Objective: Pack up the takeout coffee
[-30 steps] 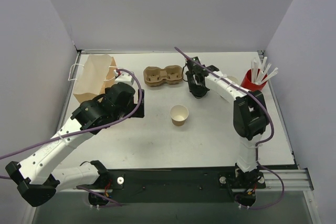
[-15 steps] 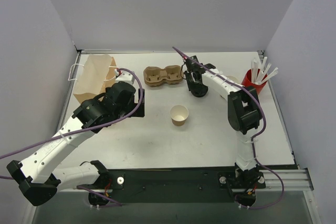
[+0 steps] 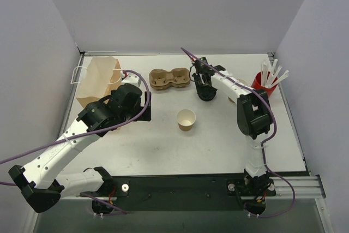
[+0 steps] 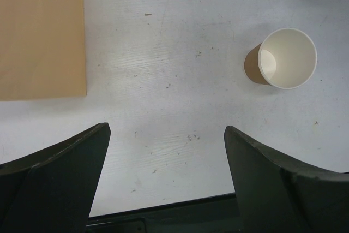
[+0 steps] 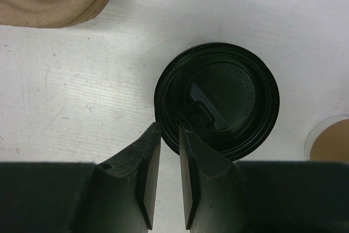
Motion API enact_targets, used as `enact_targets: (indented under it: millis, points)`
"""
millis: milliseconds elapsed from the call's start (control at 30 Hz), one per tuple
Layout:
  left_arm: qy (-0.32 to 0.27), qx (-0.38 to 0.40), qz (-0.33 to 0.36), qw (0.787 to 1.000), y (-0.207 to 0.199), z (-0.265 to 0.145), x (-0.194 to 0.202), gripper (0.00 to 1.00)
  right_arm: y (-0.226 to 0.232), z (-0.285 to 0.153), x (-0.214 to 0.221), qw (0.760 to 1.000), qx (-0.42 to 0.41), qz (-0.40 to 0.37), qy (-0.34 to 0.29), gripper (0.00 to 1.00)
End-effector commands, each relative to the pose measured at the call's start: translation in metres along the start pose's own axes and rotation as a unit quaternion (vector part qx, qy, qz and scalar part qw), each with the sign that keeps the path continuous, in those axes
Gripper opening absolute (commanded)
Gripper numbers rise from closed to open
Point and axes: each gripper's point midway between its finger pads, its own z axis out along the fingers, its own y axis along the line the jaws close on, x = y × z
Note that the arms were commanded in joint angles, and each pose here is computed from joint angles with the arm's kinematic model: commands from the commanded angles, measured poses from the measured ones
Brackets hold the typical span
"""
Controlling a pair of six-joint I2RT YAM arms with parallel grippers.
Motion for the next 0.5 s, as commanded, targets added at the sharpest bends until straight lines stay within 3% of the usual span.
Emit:
enact_targets:
  millis: [0,467]
  points:
    - [-0.024,0.017,-0.014,0.999,-0.0065,-0.0080,-0.0190,0.97,-0.0002,-0.0088,-0.0080,1.000,-0.006,-0.002,-0.004,0.17]
    - [-0.024,0.018,-0.016,0.999,-0.0049,-0.0088,-0.0177,0.97,0.0054,-0.0033,-0.0011,1.000,-0.016,-0.004,0.011,0.14]
